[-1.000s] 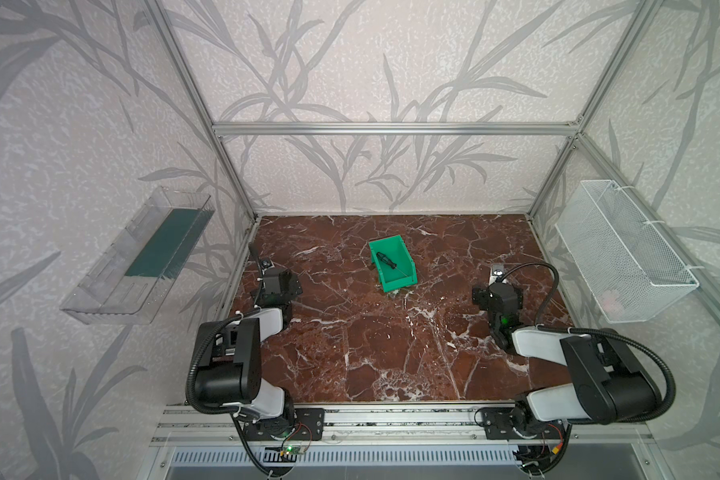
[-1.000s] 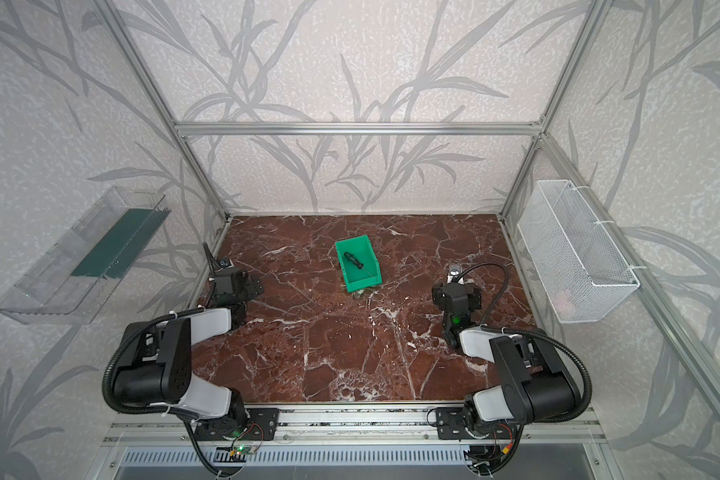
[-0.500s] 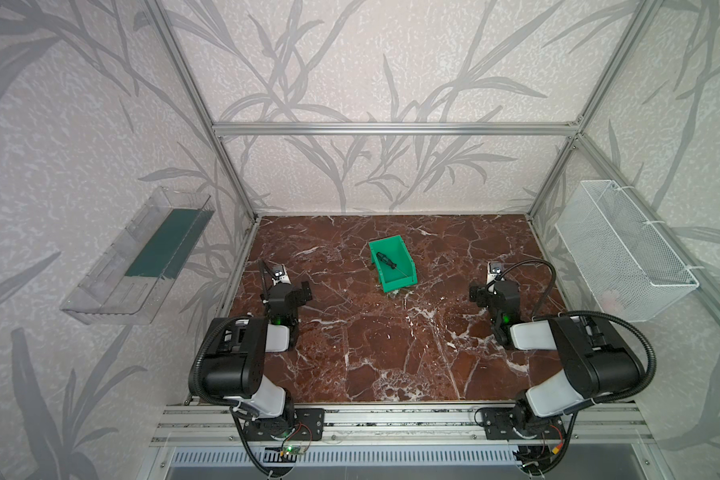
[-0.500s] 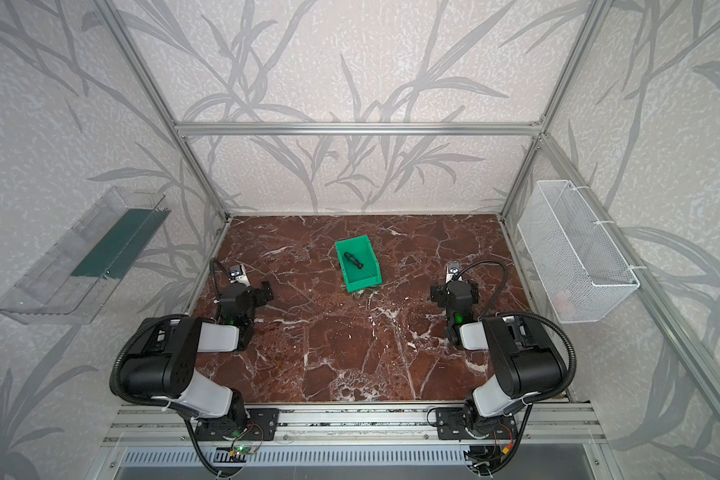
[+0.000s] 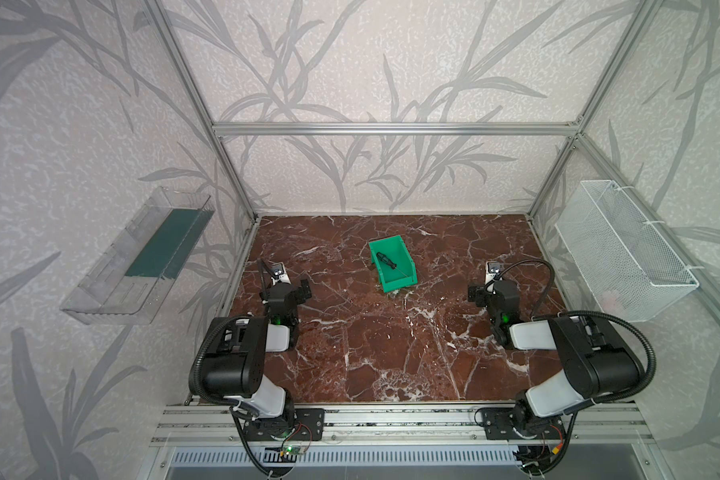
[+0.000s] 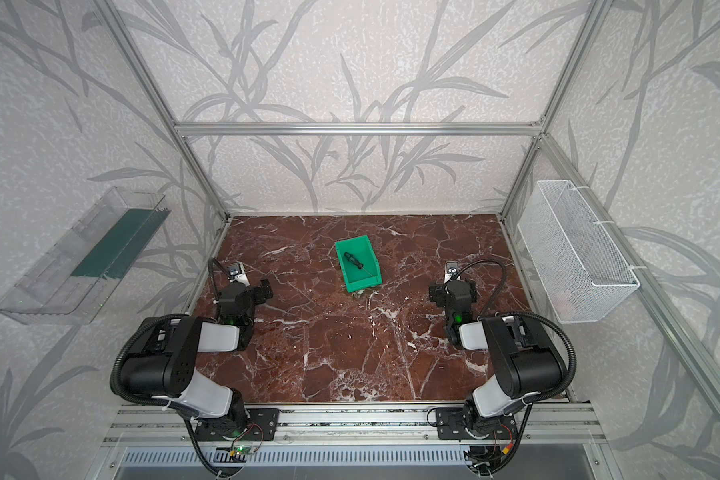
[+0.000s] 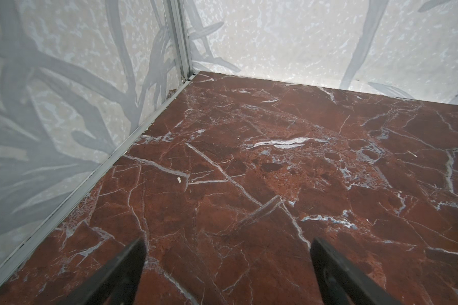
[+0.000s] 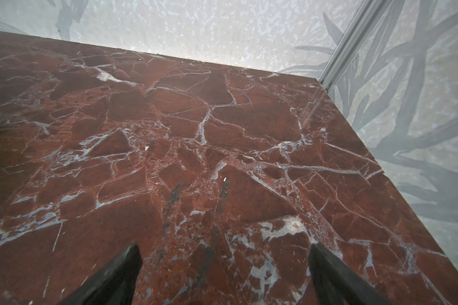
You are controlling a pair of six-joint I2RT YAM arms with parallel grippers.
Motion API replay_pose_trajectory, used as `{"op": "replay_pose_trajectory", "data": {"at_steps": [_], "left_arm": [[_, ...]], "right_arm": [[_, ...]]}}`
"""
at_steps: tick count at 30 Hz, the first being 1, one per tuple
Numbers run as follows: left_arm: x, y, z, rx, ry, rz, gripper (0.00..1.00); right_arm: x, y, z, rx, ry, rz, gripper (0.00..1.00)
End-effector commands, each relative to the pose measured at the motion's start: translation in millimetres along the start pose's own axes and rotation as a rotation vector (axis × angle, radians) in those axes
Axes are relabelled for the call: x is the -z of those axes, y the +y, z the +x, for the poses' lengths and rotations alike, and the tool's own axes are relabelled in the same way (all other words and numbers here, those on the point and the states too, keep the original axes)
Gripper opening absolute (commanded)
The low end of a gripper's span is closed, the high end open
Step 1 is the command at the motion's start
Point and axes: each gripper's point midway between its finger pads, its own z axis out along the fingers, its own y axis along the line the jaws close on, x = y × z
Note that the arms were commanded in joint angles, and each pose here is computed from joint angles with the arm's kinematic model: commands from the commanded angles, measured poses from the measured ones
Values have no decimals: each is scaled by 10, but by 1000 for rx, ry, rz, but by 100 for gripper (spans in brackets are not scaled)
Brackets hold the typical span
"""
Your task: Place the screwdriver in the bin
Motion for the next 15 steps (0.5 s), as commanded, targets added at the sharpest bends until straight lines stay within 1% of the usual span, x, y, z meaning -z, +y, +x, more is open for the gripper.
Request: {"op": "replay_pose_trajectory", "data": {"at_steps": [1,15], "left_arm": [[-22,-6,-92,-8,-31,-7,99],[-20,1,-85,-8,-31,-6,99]], "right_arm": [[5,-11,-142,-19,-36,1,99],[5,-11,-143,-19,-37,1,99]]}}
